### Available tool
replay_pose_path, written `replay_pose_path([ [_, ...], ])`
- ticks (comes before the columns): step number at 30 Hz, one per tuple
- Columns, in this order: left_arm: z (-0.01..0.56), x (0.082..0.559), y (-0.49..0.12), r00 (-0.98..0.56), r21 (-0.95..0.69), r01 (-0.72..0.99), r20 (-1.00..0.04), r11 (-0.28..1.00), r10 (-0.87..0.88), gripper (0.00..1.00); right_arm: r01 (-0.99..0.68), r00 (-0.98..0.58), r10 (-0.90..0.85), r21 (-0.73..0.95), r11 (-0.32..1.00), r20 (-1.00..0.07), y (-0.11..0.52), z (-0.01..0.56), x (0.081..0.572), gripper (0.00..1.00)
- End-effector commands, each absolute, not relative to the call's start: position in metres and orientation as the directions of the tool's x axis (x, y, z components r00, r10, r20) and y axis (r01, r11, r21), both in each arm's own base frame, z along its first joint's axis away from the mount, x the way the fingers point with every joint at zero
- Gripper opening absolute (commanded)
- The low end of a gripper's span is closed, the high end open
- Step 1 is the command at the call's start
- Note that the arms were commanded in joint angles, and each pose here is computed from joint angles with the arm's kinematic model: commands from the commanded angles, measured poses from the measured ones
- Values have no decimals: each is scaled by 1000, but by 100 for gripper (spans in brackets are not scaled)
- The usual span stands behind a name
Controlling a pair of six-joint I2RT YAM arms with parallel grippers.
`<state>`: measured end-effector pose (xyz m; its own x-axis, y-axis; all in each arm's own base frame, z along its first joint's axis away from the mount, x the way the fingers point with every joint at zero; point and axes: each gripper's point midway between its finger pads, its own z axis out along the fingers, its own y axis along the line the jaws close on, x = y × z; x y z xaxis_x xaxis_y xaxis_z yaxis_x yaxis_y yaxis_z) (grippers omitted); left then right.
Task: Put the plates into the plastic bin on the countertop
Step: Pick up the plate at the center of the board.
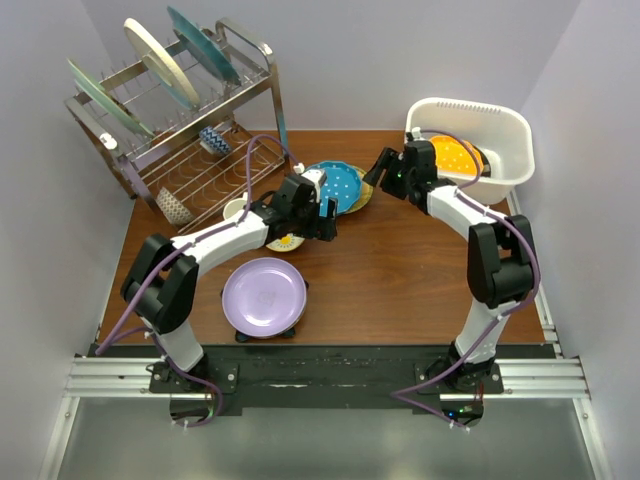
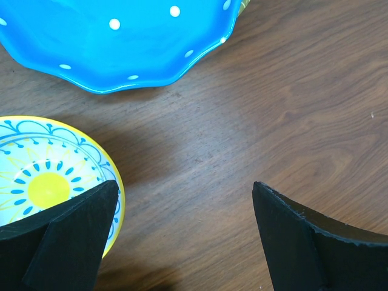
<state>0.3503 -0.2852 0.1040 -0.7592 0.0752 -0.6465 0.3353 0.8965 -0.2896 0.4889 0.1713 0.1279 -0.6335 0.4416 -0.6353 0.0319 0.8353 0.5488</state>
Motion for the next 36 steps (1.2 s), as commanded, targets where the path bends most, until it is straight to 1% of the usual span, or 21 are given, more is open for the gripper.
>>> replay_pose_path([
  [1, 125, 362, -280, -711, -262, 342, -700, 903, 66, 97, -51, -611, 435, 582, 812, -661, 190, 149, 502, 65],
  [9, 124, 363, -273, -713, -251, 333, -698, 909, 68, 97, -43, -647, 440, 606, 794, -623, 203, 124, 509, 61],
  [20, 123, 360, -268, -714, -247, 325, -697, 913, 66, 97, -37, -659, 442, 614, 788, -608, 211, 103, 515, 58],
  [27, 120, 358, -266, -718, -243, 324, -693, 914, 70, 97, -38, -660, 442, 614, 788, -607, 214, 99, 518, 56],
  [28, 119, 358, -266, -719, -243, 323, -692, 915, 70, 97, -40, -661, 440, 614, 788, -607, 215, 99, 517, 56],
  [29, 119, 358, -266, -719, -244, 322, -691, 915, 69, 97, -37, -666, 439, 615, 787, -602, 216, 96, 518, 51],
  [30, 119, 357, -266, -720, -244, 322, -690, 915, 70, 97, -40, -672, 436, 618, 785, -598, 219, 95, 517, 50],
  [36, 119, 357, -265, -719, -245, 319, -692, 915, 65, 97, -33, -692, 427, 617, 787, -582, 225, 83, 518, 47],
])
